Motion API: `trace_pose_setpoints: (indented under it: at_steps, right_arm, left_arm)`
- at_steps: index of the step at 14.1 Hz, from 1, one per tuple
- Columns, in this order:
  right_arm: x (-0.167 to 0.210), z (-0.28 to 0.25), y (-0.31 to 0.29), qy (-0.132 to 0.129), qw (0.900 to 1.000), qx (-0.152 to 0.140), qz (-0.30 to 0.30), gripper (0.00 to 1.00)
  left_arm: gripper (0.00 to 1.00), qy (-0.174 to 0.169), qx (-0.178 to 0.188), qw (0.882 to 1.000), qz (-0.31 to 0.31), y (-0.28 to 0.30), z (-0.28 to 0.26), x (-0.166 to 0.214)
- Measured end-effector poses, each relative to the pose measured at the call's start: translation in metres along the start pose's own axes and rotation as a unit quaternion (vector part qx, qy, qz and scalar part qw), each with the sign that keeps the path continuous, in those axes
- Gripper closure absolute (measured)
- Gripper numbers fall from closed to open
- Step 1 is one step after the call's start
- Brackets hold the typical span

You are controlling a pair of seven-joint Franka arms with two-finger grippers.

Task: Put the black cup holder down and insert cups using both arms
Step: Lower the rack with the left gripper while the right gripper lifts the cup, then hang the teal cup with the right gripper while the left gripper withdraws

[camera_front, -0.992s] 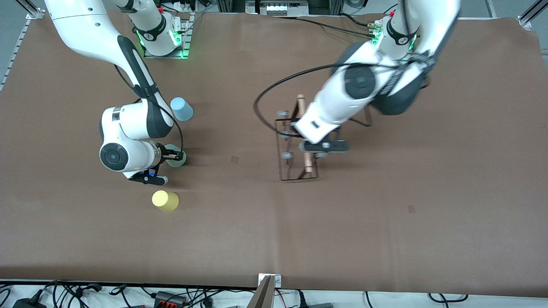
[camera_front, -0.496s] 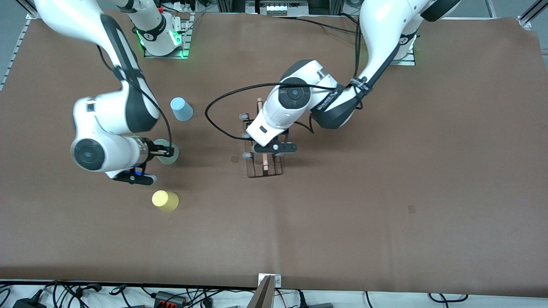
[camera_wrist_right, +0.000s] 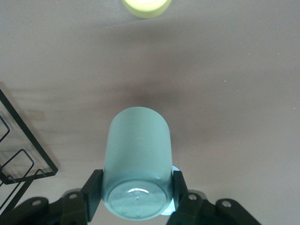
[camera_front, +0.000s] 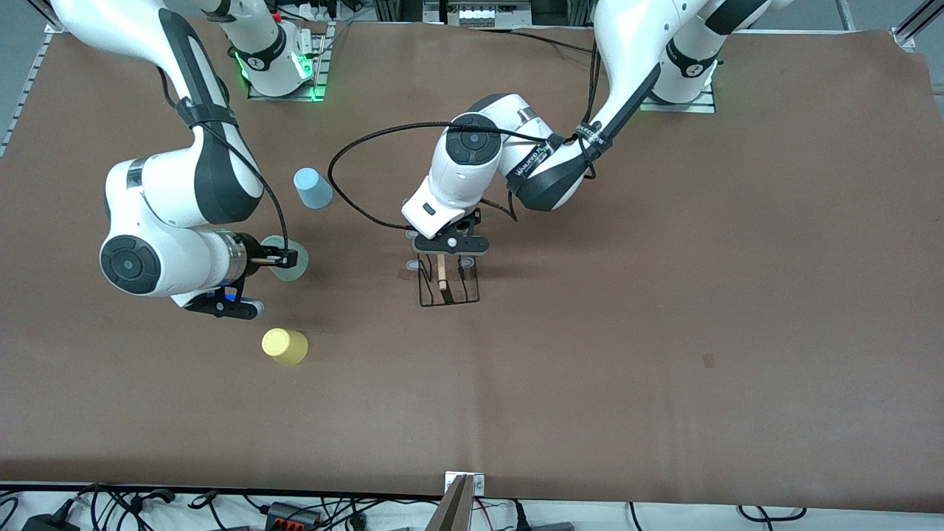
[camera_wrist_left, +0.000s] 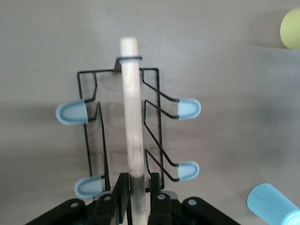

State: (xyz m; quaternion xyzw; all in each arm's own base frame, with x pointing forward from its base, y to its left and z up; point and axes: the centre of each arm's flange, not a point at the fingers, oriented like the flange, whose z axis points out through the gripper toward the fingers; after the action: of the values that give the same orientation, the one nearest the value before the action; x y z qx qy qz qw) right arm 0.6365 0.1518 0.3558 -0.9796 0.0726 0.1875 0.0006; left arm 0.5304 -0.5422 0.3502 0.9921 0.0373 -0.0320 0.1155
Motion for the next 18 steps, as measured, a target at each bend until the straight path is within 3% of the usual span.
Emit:
trace_pose_setpoints:
  at_steps: [3, 7, 10, 14, 18]
  right_arm:
    - [-0.001, -0.002, -0.002, 0.0, 1.0, 0.004, -0.001, 0.36]
    - [-0.018, -0.009, -0.039, -0.018, 0.998, 0.063, -0.018, 0.36]
    - [-0.046, -0.008, -0.088, -0.035, 0.996, 0.077, -0.021, 0.36]
    - [-0.092, 0.003, -0.157, -0.047, 0.997, 0.061, -0.016, 0.36]
    - [-0.113, 0.01, -0.184, -0.058, 0.997, 0.056, -0.021, 0.36]
  left_arm:
    - [0.42, 0.005, 0.01, 1.0, -0.018, -0.02, -0.034, 0.024]
    - [0.04, 0.003, 0.048, 0.998, -0.027, -0.113, -0.149, 0.078]
    - [0.0, -0.011, 0.077, 0.996, -0.035, -0.198, -0.222, 0.1]
    - [0.0, -0.015, 0.092, 0.994, -0.066, -0.311, -0.304, 0.114]
    - [0.0, -0.012, 0.098, 0.994, -0.034, -0.414, -0.392, 0.092]
